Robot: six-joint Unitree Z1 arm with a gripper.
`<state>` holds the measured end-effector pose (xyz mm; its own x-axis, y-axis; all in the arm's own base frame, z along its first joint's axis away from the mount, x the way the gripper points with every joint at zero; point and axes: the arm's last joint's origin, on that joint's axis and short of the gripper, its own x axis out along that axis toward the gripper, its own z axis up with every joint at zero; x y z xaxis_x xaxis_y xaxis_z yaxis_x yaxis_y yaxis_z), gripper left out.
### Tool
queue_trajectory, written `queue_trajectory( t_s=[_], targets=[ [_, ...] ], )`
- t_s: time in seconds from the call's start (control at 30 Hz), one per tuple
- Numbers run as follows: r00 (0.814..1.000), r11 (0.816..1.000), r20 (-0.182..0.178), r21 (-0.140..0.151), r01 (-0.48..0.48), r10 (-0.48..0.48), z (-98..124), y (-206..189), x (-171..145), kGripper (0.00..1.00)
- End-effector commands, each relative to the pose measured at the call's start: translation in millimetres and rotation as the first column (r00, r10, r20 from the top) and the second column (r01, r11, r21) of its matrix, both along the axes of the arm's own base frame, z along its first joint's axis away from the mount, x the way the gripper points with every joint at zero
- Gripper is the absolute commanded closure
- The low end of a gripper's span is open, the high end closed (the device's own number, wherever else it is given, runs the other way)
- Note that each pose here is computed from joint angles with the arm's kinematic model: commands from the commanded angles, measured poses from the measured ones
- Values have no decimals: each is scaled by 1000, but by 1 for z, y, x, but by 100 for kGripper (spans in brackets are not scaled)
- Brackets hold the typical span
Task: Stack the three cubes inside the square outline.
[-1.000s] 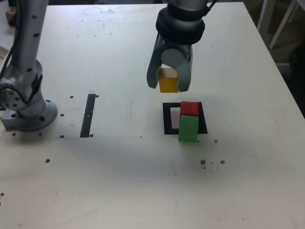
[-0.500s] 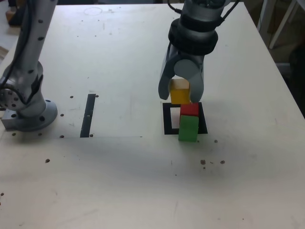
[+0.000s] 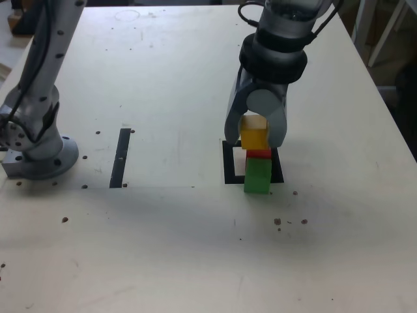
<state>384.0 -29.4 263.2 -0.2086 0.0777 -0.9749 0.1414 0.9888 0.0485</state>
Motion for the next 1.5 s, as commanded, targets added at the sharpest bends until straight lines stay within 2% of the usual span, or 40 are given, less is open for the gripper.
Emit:
queue_trajectory(
  t_s=[0.0, 0.17, 0.23, 0.3, 0.43, 0.47, 0.5, 0.83, 1.2, 1.33, 1.47],
  targets=[
    [1000, 1000, -1, 2, 1, -1, -2, -1, 2, 67],
    [1000, 1000, -1, 6, 2, -2, -5, -1, 4, 66],
    [1000, 1000, 1, 7, 2, -2, -6, -1, 5, 62],
    [1000, 1000, 3, 8, 5, -5, -7, -1, 6, 46],
    [1000, 1000, 8, 6, 10, -10, -10, -1, 6, 9],
    [1000, 1000, 9, 5, 11, -11, -10, -1, 6, 3],
    [1000, 1000, 10, 5, 11, -11, -10, -1, 6, 1],
    [1000, 1000, 19, 8, 11, -11, -7, 0, 3, 0],
    [993, 998, 108, 55, 36, -42, 30, -11, -20, 0],
    [991, 997, 121, 58, 44, -51, 36, -25, -28, 1],
    [992, 997, 115, 59, 42, -49, 34, -42, -35, 1]
  ],
)
